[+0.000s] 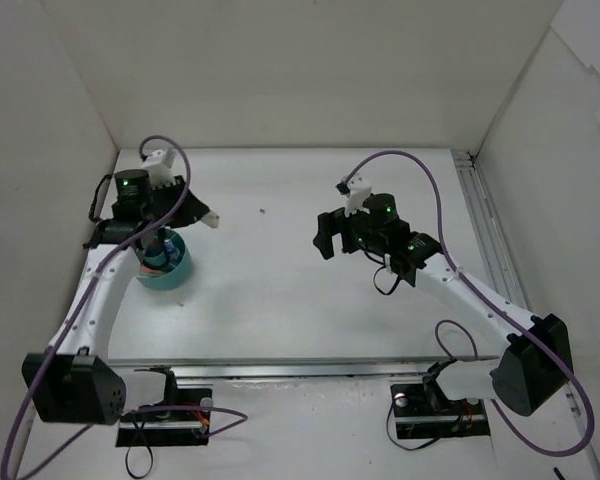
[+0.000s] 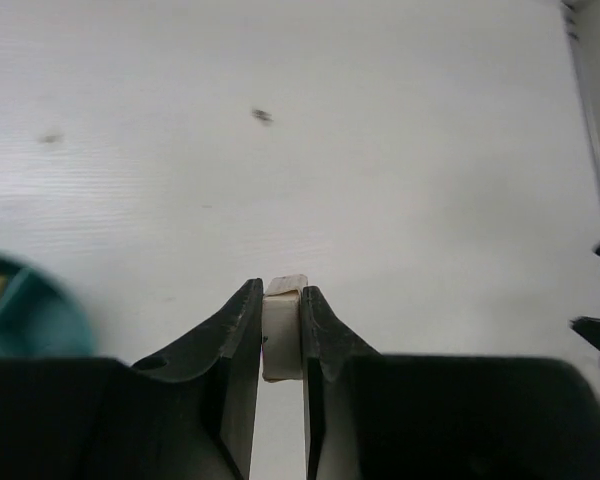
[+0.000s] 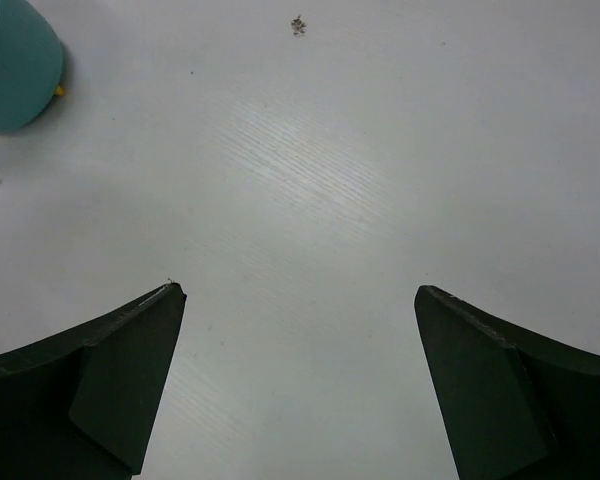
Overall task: Sort the stationery into containers
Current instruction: Pick up the stationery from the center of the board, then place the stationery in the storage box.
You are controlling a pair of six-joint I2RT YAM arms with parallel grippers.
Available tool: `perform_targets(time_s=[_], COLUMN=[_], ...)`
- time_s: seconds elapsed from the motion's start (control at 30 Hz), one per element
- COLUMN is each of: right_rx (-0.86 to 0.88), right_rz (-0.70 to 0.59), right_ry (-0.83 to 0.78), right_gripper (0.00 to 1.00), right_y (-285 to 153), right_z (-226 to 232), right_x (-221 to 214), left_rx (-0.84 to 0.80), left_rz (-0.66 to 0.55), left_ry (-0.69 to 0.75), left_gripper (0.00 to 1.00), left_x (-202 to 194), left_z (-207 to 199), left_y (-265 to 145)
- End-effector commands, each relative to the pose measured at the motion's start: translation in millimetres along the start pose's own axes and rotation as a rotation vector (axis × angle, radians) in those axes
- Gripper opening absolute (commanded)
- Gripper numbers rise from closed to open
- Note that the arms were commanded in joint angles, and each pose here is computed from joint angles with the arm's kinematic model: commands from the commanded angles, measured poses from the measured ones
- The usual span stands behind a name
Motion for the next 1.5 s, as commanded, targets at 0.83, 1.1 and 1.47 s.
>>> perform_targets(time_s=[0.83,1.1,1.47], right_rx=[-0.083,-0.099,-0.106], right_rz=[-0.011,0.001,0.007], right_ry=[0.061,0.068,0.072], right_gripper=[0.98,0.98,0.98], right_y=[9,10,11], right_z=[-44,-50,-53], right_x=[6,3,1], left_rx=[0.817,0.801,0.748], left_rz=[-0.300,-0.287,-0.266], left_ry=[-0.137,-0.153,-0.221], left_gripper=[0.00,0.00,0.00], left_x=[39,42,30], left_z=[217,232,238], left_y=[-108,-89,-70])
Point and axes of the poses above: each gripper's point midway between its finger pads, its own y axis out along the fingers, its own z axis along the line the jaws close on, x = y × z, the point moved 2 cm from there along -y, back along the fingers, and after that the axes turned 1 degree about -y, right-handed, at the moved point
